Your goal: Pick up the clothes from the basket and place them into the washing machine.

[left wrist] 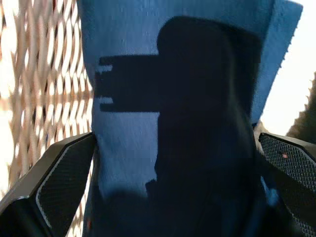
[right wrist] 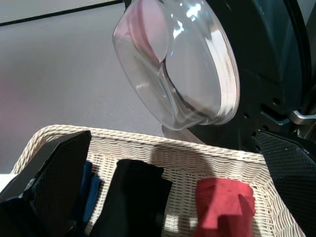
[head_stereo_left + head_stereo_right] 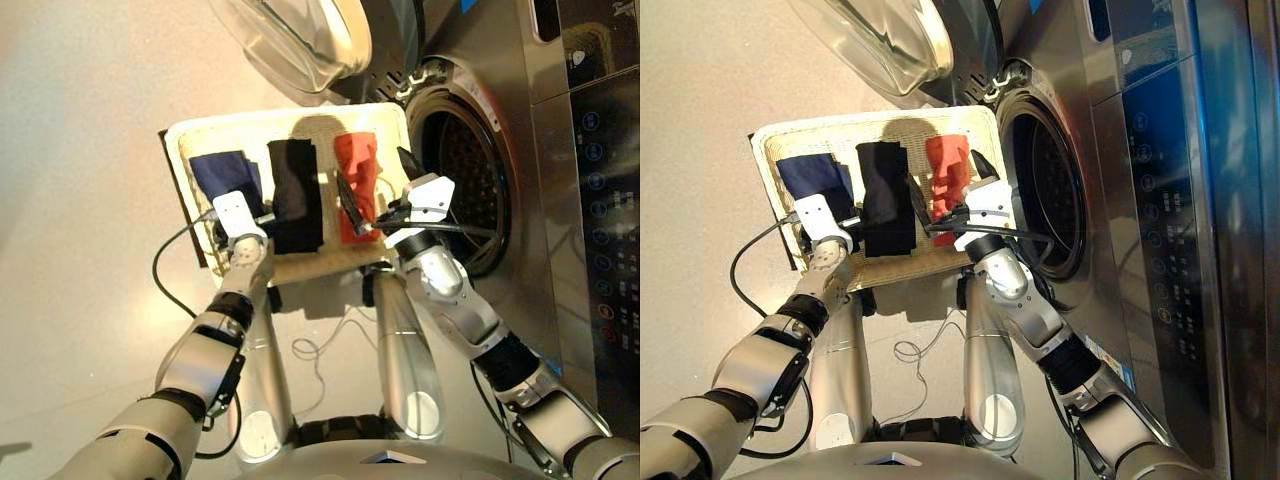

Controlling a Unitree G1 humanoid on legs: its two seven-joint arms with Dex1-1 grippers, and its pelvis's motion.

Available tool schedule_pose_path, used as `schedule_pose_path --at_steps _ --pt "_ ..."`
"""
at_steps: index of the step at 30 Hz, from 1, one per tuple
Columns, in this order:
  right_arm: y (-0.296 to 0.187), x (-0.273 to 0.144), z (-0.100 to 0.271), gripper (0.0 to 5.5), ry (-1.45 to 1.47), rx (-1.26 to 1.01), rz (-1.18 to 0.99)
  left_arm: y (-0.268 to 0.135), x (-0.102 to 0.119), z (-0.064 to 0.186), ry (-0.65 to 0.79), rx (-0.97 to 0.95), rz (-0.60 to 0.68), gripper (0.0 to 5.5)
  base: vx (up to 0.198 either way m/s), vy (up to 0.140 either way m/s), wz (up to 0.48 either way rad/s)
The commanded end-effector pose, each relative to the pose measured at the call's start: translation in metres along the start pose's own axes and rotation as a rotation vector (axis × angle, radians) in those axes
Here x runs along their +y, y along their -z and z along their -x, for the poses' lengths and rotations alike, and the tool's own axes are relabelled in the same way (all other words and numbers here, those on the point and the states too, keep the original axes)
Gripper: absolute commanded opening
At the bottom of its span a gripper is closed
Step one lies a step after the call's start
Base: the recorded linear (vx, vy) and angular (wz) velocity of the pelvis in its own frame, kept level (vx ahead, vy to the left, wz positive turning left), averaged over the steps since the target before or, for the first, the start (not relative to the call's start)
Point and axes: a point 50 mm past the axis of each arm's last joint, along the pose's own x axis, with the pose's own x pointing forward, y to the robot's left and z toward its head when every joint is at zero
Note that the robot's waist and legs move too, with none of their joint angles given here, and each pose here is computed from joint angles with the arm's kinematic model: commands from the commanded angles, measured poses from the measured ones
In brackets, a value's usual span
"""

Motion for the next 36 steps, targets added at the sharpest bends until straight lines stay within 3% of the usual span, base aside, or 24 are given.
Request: schedule_pose_path --at_steps 1,7,8,9,10,12,18,25,26,28,30,33,36 --pt "-0.042 0.007 -0.001 5.50 -0.051 -0.221 -0.083 -0.012 0.002 -0.007 -0.018 -0.008 0.003 5.50 0.000 0.000 0.000" --pt "-0.043 0.010 0.000 5.50 -0.062 -0.225 -0.106 -0.007 0.000 -0.006 -0.015 0.021 -0.013 5.50 0.000 0.000 0.000" --pt "-0.042 0.010 0.000 5.50 -0.062 -0.220 -0.115 -0.006 0.000 -0.006 -0.016 0.025 -0.014 5.07 0.000 0.000 0.000" --pt "-0.042 0.012 -0.001 5.50 -0.069 -0.220 -0.120 -0.001 -0.002 -0.004 -0.007 0.041 -0.022 3.54 0.000 0.000 0.000" --pt "-0.042 0.012 -0.001 5.50 -0.069 -0.220 -0.120 -0.001 -0.002 -0.004 -0.007 0.041 -0.022 2.67 0.000 0.000 0.000" --pt "-0.042 0.012 -0.001 5.50 -0.074 -0.222 -0.125 0.002 -0.004 -0.003 0.004 0.051 -0.032 0.00 0.000 0.000 0.000" --pt "-0.038 0.011 -0.001 5.50 -0.067 -0.194 -0.120 0.014 -0.001 0.000 -0.004 0.081 -0.051 0.00 0.000 0.000 0.000" --pt "-0.033 0.007 -0.001 5.50 -0.023 -0.164 -0.088 0.020 -0.016 0.010 0.060 0.058 -0.024 0.00 0.000 0.000 0.000" --pt "-0.031 0.002 0.000 5.50 0.007 -0.157 -0.067 0.014 -0.028 0.017 0.116 -0.009 -0.020 0.00 0.000 0.000 0.000" --pt "-0.030 0.000 0.000 5.50 0.021 -0.151 -0.055 0.010 -0.035 0.022 0.144 -0.049 -0.018 0.00 0.000 0.000 0.000" --pt "-0.028 -0.006 0.002 5.50 0.054 -0.139 -0.049 -0.008 -0.045 0.040 0.240 -0.212 -0.006 0.00 0.000 0.000 0.000" --pt "-0.027 -0.011 0.004 5.50 0.067 -0.127 -0.054 -0.021 -0.041 0.057 0.283 -0.350 -0.017 0.00 0.000 0.000 0.000" --pt "-0.032 -0.018 0.000 5.50 0.050 -0.142 -0.080 -0.043 -0.025 0.082 0.312 -0.630 -0.198 0.00 0.004 -0.018 0.021"
